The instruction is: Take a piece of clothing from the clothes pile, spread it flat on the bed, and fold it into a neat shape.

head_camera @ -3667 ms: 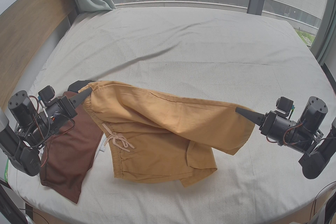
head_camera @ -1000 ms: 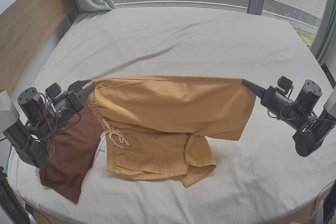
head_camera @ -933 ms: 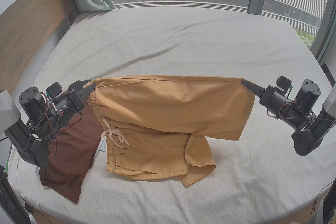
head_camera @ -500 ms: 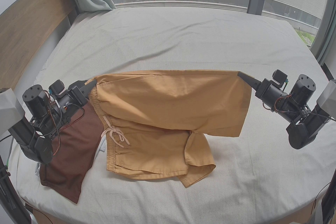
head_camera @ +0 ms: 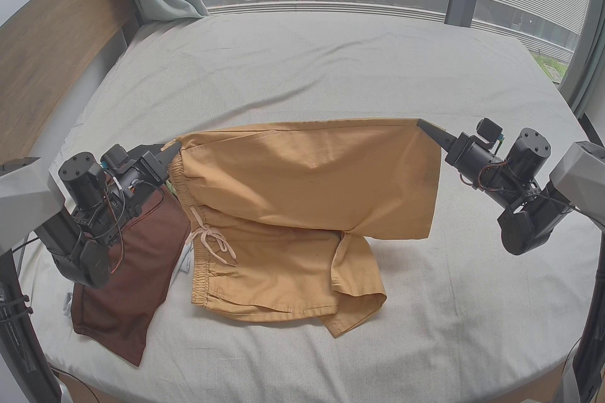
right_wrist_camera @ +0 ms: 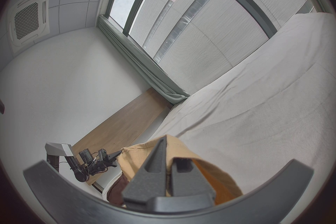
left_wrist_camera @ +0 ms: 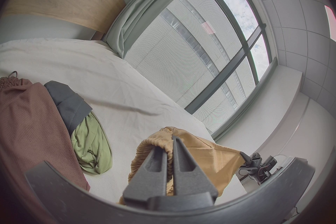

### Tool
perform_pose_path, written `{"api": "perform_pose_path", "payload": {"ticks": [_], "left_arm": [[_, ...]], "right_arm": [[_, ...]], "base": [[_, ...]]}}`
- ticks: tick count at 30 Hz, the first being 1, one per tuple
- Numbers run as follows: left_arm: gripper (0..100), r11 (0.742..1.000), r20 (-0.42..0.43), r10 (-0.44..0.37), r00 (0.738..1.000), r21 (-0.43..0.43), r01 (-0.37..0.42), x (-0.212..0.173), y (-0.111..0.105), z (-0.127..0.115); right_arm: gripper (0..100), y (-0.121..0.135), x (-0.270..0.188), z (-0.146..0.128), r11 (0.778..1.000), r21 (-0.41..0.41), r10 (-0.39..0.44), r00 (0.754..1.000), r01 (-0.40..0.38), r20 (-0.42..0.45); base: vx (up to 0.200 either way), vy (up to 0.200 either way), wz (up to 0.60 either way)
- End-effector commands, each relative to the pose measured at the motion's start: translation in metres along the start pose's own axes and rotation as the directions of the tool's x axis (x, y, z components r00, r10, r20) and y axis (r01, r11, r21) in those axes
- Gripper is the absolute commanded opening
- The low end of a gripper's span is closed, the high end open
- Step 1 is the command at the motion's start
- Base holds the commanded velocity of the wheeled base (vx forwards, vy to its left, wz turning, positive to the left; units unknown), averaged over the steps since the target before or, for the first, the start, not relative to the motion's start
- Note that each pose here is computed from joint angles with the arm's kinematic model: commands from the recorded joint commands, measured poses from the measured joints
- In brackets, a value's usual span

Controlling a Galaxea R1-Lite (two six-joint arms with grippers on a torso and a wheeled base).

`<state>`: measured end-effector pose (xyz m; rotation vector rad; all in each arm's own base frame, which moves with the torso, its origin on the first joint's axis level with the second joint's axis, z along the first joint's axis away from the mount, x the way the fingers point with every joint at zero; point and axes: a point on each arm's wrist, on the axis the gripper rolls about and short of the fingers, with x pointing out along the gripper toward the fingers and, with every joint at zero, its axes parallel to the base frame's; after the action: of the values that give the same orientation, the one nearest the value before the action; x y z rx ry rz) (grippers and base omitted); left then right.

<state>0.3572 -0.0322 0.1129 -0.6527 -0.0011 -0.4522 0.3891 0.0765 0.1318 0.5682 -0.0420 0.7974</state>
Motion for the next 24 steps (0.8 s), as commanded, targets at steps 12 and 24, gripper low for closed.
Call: {"api": "perform_pose_path", "payload": {"ticks": [12,24], "left_arm": [[0,0.999,0.012,0.034,0.999,-0.036,-0.033,0.022,0.022,-0.016],[0,0.996,0.036,0.038,0.999,-0.083,-0.034,0.038,0.035,-0.022]], "right_arm": [[0,-0.036,0.026,-0.012,1.0,-0.025,0.013,1.0,-0.012,0.028],[0,-0.062,0.039,-0.02,0.999,-0.037,0.012,0.999,-0.01,0.045]], "base": [[0.0,0.0,0.0],[0.0,0.0,0.0]]}}
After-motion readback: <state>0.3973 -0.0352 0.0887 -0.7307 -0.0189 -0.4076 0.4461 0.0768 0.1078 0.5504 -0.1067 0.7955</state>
